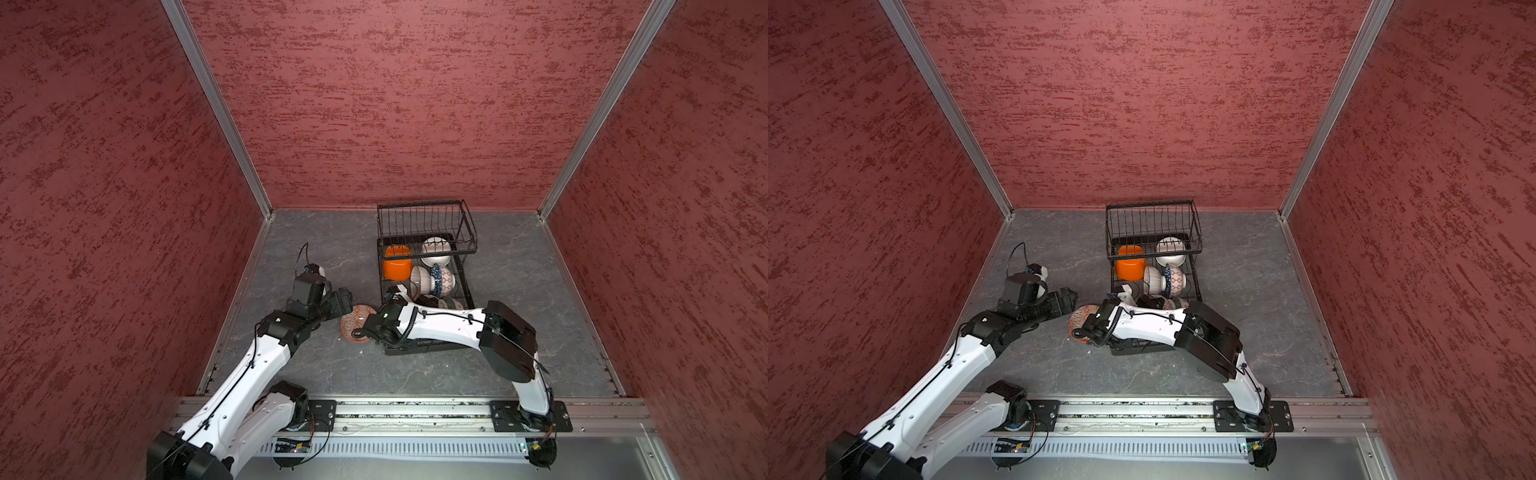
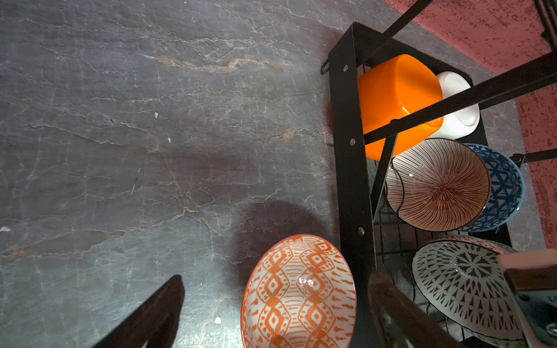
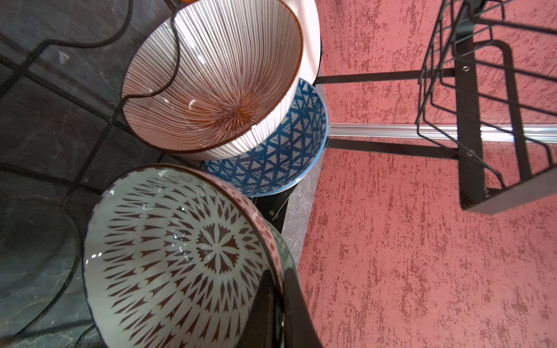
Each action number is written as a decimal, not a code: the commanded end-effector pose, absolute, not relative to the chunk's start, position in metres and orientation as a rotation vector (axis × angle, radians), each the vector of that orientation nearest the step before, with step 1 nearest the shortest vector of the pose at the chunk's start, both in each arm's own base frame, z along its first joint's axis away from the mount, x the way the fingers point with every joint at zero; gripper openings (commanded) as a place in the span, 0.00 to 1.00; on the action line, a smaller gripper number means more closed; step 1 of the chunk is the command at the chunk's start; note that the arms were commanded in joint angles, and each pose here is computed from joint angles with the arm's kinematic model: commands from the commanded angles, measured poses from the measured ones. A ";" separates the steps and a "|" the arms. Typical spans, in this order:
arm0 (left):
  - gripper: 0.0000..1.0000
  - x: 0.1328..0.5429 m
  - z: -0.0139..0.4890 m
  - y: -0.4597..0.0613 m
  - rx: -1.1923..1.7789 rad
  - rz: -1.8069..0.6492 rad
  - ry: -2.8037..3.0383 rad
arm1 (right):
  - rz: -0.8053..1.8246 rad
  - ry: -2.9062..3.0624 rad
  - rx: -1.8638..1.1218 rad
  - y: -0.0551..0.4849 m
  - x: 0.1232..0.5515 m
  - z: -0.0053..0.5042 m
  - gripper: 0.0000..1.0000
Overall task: Load bowls into a dish rack
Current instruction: Place the bowl in the dish rack.
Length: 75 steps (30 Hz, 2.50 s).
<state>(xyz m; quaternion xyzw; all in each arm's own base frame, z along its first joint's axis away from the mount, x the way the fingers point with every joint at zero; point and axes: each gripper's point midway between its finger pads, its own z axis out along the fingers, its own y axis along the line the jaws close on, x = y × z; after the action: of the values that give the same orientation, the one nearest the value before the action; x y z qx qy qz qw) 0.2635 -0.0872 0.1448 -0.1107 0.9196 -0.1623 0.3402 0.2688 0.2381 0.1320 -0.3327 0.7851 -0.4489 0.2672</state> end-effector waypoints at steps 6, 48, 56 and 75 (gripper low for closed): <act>0.95 0.263 0.142 -0.085 -0.273 -0.429 2.396 | -1.229 2.121 -0.894 0.242 0.272 0.124 0.00; 0.95 0.263 0.140 -0.083 -0.287 -0.454 2.384 | -1.082 2.226 -1.013 0.286 0.254 0.098 0.00; 0.95 0.263 0.140 -0.082 -0.289 -0.456 2.380 | -1.083 2.245 -1.002 0.290 0.254 0.098 0.00; 0.95 0.264 0.142 -0.082 -0.293 -0.460 2.374 | -1.016 2.286 -0.949 0.298 0.254 0.105 0.20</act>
<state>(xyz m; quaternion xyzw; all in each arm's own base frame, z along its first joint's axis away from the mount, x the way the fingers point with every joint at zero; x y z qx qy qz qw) 0.2624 -0.0821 0.1388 -0.1183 0.9192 -0.1721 0.3338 0.2597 0.2816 0.1141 -0.3620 0.8102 -0.4037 0.2225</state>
